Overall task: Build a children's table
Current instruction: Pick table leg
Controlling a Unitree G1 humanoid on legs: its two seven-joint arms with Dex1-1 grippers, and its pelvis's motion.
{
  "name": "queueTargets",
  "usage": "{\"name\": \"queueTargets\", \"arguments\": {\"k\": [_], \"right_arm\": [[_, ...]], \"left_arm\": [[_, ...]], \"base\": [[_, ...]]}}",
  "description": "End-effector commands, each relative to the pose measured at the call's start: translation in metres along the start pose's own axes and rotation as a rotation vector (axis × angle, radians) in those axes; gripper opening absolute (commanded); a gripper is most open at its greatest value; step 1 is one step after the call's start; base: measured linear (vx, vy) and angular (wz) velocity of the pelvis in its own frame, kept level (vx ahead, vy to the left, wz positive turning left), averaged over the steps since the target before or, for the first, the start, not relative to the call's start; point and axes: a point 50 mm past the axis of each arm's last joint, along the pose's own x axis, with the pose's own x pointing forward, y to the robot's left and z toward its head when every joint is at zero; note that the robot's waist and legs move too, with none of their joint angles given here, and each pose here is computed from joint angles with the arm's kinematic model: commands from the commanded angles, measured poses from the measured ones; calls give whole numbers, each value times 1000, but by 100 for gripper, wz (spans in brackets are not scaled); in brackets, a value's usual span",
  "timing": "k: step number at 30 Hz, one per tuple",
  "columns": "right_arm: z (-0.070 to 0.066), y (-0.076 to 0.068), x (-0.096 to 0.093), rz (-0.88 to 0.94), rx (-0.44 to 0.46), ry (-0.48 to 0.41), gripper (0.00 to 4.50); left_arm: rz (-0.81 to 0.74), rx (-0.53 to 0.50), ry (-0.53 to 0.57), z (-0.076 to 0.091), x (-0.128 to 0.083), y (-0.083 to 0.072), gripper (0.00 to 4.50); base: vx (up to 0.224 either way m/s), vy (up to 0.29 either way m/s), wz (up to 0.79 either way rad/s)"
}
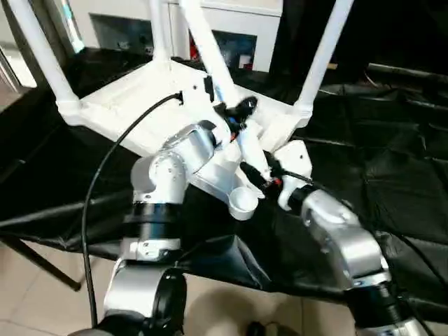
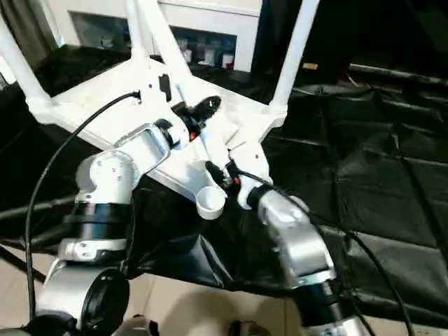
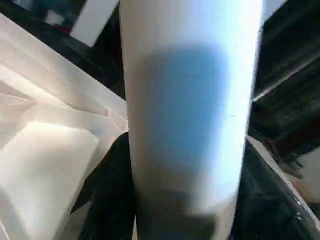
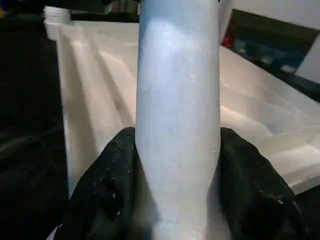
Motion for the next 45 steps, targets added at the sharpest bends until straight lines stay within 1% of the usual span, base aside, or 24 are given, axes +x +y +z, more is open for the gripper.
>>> {"name": "queueTargets", "arguments": {"k": [1, 4, 7, 8, 9, 10, 11, 12, 14, 15, 16, 17, 21, 23, 27, 29, 30, 32, 34, 35, 36, 40, 43, 45], "right_arm": [[7, -6, -2, -57, -23, -44, 192], [8, -6, -1, -64, -21, -48, 192], [8, -3, 1, -58, -54, -45, 192], [9, 0, 2, -21, -27, -58, 248], [11, 3, 2, 10, 5, -76, 248], [13, 6, 2, 43, 37, -91, 264], [14, 7, 2, 63, 65, -99, 264], [15, 6, 1, 75, 86, -97, 280], [14, 3, -1, 109, 141, -80, 286], [18, -4, -6, 194, 266, -72, 286], [18, -4, -7, 200, 274, -72, 286], [22, -7, -11, 268, 337, -72, 286], [24, -17, -19, 375, 380, -43, 286], [21, -19, -24, 448, 425, 14, 286], [18, -19, -29, 522, 449, 89, 286], [18, -18, -29, 544, 457, 117, 286], [17, -18, -29, 556, 457, 136, 258], [15, -18, -28, 559, 459, 161, 250], [15, -18, -27, 559, 461, 166, 245], [16, -18, -27, 560, 465, 169, 218], [16, -19, -27, 560, 468, 171, 211], [17, -22, -25, 545, 476, 178, 199], [18, -23, -25, 542, 480, 175, 199], [19, -23, -25, 540, 483, 173, 199]], "left_arm": [[50, 5, -22, 3, 2, 2, 205], [41, 9, -20, 0, 3, -1, 189], [27, 15, -19, 0, 4, -3, 186], [14, 15, -23, 0, 4, -4, 185], [-8, 22, -24, 1, 4, -6, 185], [-38, 38, -24, 3, 4, -8, 185], [-68, 56, -22, 4, 3, -9, 185], [-103, 78, -13, 5, 2, -11, 185], [-163, 126, 4, 6, -1, -12, 185], [-246, 166, 39, 8, -6, -11, 185], [-250, 168, 41, 8, -6, -11, 185], [-307, 195, 70, 8, -10, -11, 185], [-437, 287, 155, 8, -19, -12, 185], [-526, 270, 193, 12, -25, -15, 185], [-648, 253, 236, 17, -32, -22, 185], [-690, 219, 230, 21, -32, -27, 185], [-718, 178, 216, 25, -33, -31, 185], [-738, 153, 200, 29, -32, -34, 185], [-739, 149, 197, 30, -32, -34, 185], [-738, 144, 195, 30, -32, -34, 185], [-738, 143, 197, 31, -32, -34, 185], [-731, 141, 210, 30, -34, -30, 185], [-727, 143, 211, 31, -34, -29, 185], [-692, 158, 202, 31, -33, -26, 185]], "base": [[0, 0, 0], [0, 0, 0], [0, 0, 0], [0, 0, 0], [0, 0, 0], [0, 0, 0], [0, 0, 0], [0, 0, 0], [0, 0, 0], [0, 0, 0], [0, 0, 0], [0, 0, 0], [0, 0, 0], [0, 0, 0], [0, 0, 0], [0, 0, 0], [0, 0, 0], [0, 0, 0], [0, 0, 0], [0, 0, 0], [0, 0, 0], [0, 0, 0], [0, 0, 0], [0, 0, 0]]}}
